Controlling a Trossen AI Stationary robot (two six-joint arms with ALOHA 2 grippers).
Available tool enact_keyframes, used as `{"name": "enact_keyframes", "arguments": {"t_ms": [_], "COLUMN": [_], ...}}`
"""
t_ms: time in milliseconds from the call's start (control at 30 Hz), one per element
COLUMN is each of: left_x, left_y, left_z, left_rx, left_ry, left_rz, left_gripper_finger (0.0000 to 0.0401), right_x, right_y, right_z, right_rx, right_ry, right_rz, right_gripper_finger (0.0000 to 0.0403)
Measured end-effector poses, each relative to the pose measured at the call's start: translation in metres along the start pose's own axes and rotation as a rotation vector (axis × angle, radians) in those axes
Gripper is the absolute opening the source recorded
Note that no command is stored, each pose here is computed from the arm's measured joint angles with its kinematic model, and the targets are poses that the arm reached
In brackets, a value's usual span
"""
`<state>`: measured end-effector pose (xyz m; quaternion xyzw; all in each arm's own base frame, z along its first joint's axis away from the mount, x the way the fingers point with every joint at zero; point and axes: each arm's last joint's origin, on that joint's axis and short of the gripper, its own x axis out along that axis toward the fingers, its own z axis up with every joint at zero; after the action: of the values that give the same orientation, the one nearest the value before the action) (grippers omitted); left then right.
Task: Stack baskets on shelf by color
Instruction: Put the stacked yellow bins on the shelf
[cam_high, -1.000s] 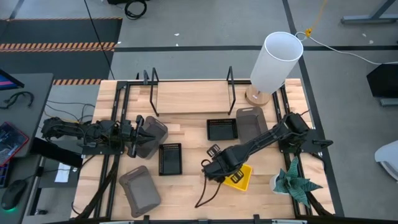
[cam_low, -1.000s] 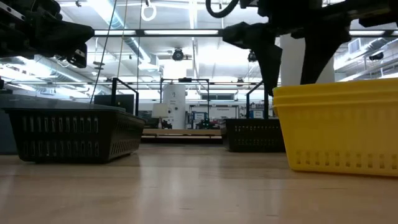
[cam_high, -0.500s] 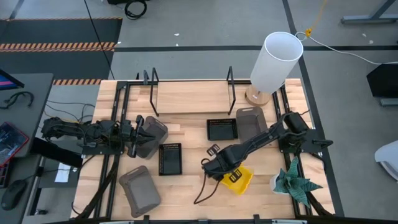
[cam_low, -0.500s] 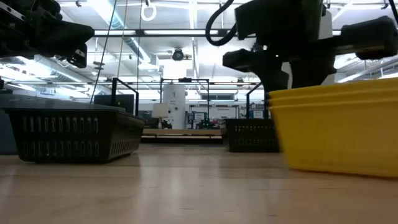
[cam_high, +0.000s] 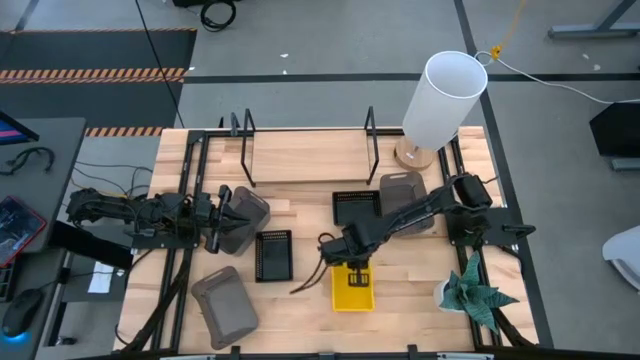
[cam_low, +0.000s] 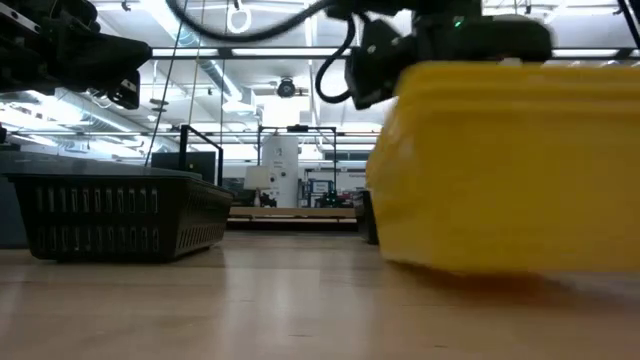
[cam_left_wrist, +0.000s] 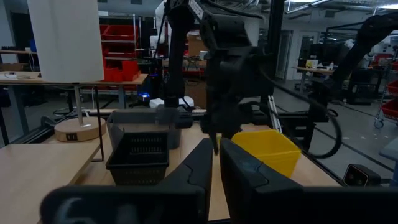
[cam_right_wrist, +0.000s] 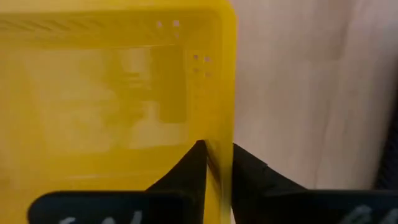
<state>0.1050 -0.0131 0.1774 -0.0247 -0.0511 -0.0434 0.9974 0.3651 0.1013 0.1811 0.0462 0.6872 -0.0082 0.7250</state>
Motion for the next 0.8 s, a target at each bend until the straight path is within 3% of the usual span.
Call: {"name": "enact_keyframes", "arguments": {"t_ms": [367,800], "left_x": [0.000,0.000], "left_y": [0.000,0.000], "left_z": [0.000,0.000], "left_rx": [0.000,0.000], "left_ry": [0.000,-0.001], "left_rz": [0.000,-0.001], "left_gripper_finger": [0.0031,0.0031], "right_x": [-0.001,-0.027], "right_y": [-0.022,-0.017], "right_z": [0.005,0.008], "right_rx": [0.068,0.064], "right_ry": [-0.006,0.011], "right_rz": [-0.073,-0.091], "right_gripper_finger": [0.0076,0.0134]}}
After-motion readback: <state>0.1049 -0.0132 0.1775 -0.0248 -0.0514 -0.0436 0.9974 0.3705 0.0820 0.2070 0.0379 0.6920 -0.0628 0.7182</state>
